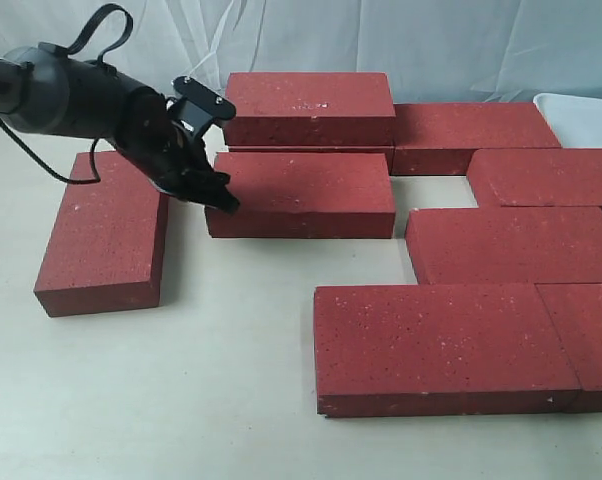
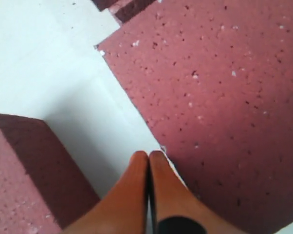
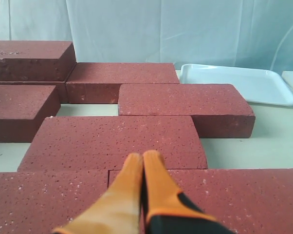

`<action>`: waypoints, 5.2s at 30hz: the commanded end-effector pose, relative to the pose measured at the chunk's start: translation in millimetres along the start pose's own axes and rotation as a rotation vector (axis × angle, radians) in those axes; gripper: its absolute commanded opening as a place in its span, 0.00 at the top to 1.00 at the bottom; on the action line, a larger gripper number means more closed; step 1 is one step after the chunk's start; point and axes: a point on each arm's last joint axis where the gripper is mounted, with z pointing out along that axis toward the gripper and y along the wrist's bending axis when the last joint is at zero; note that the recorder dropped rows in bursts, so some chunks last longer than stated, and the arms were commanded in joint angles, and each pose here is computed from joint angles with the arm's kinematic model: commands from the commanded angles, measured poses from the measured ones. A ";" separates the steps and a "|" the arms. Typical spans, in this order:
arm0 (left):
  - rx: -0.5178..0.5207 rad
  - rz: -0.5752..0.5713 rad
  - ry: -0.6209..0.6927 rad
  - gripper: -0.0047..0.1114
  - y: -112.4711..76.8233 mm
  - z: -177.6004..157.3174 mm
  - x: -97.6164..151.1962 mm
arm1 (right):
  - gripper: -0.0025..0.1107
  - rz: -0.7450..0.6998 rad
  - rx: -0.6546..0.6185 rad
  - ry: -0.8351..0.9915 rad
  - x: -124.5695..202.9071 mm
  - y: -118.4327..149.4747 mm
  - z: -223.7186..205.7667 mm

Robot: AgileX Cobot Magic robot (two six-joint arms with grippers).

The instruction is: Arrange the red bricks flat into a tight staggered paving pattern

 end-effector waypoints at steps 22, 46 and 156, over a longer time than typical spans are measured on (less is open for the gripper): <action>-0.015 -0.013 -0.054 0.55 5.8 -11.8 -7.4 | 0.99 -0.004 0.007 -0.014 -0.6 -0.5 -0.4; 0.265 0.408 -0.195 0.95 -136.8 -18.6 -34.0 | 0.99 -0.004 0.007 -0.014 -0.6 -0.5 -0.4; 0.193 0.020 0.010 0.53 -83.4 47.4 -52.9 | 0.99 -0.004 0.007 -0.014 -0.6 -0.5 -0.4</action>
